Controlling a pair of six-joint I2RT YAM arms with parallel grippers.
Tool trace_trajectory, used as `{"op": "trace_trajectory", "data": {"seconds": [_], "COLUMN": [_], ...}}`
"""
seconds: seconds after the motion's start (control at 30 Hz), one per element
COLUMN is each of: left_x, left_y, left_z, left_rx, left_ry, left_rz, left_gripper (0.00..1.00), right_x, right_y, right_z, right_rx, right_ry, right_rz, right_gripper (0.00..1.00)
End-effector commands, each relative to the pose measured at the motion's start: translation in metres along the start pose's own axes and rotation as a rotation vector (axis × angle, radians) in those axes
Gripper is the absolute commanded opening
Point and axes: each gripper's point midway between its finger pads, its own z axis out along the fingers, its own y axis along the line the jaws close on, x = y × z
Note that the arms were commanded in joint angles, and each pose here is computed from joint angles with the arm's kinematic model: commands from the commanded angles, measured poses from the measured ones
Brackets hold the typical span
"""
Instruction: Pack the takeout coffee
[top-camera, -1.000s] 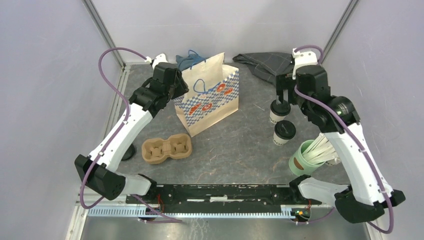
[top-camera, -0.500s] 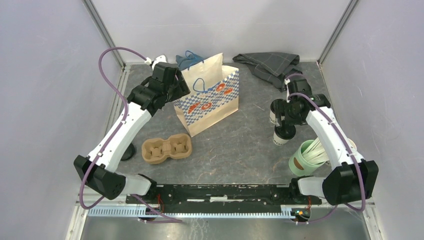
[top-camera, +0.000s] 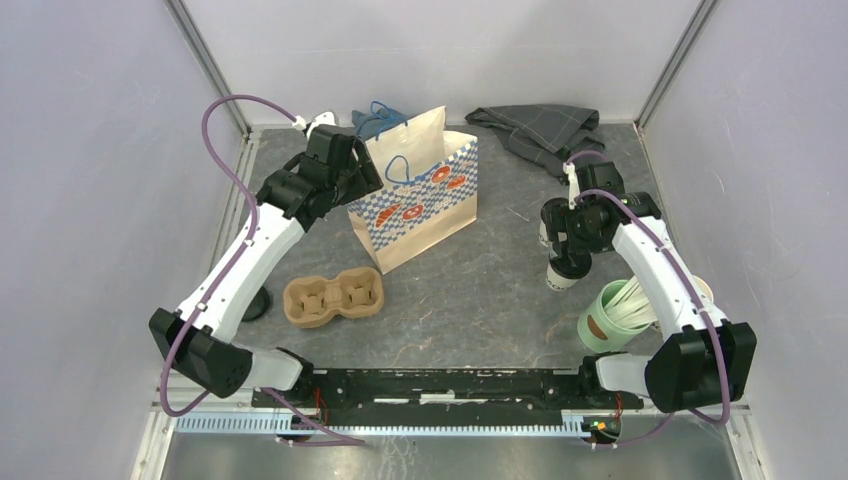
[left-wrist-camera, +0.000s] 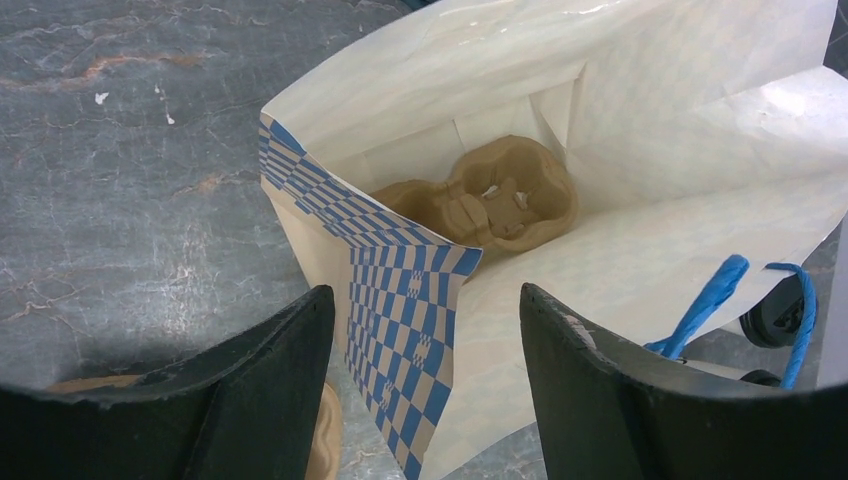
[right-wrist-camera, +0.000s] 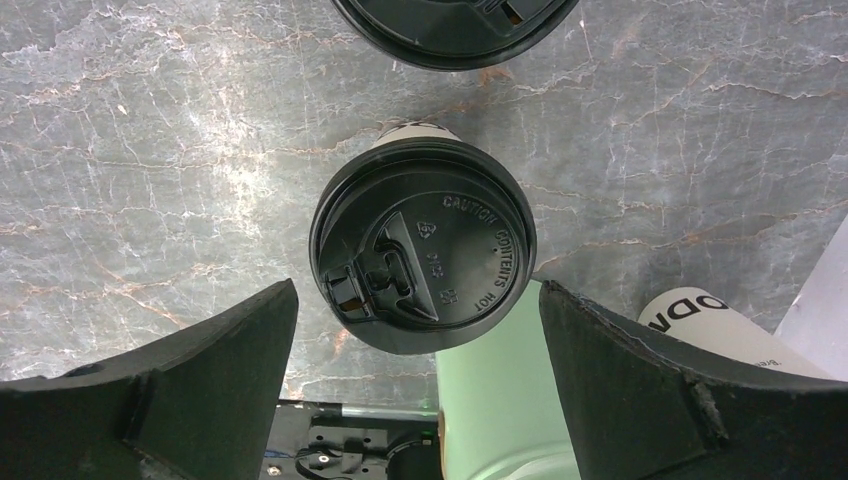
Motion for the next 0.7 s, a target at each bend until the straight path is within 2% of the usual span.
{"op": "trace_trajectory", "data": {"seconds": [0.0, 0.27, 0.67], "left_x": [-0.007, -0.009, -0.008], "left_y": [-0.007, -0.007, -0.008], "left_z": [-0.002, -0.004, -0.004], "left_rx": [0.02, 0.024, 0.029], "left_ry": [-0.01, -0.016, -0.011], "left_rz": [-0.036, -0.044, -0.04], "left_gripper": [0.74, 0.72, 0.73], "right_x": [-0.005, -0.002, 0.001], "right_y": [-0.004, -0.004, -0.007], "right_z": [0.0, 0.008, 0.014], "right_rx": [0.017, 0.016, 0.036], "right_ry": [-0.027, -0.009, 0.009], "right_rz": [-0.015, -0.023, -0.031], "right_gripper": [0.97, 0.89, 0.91]}}
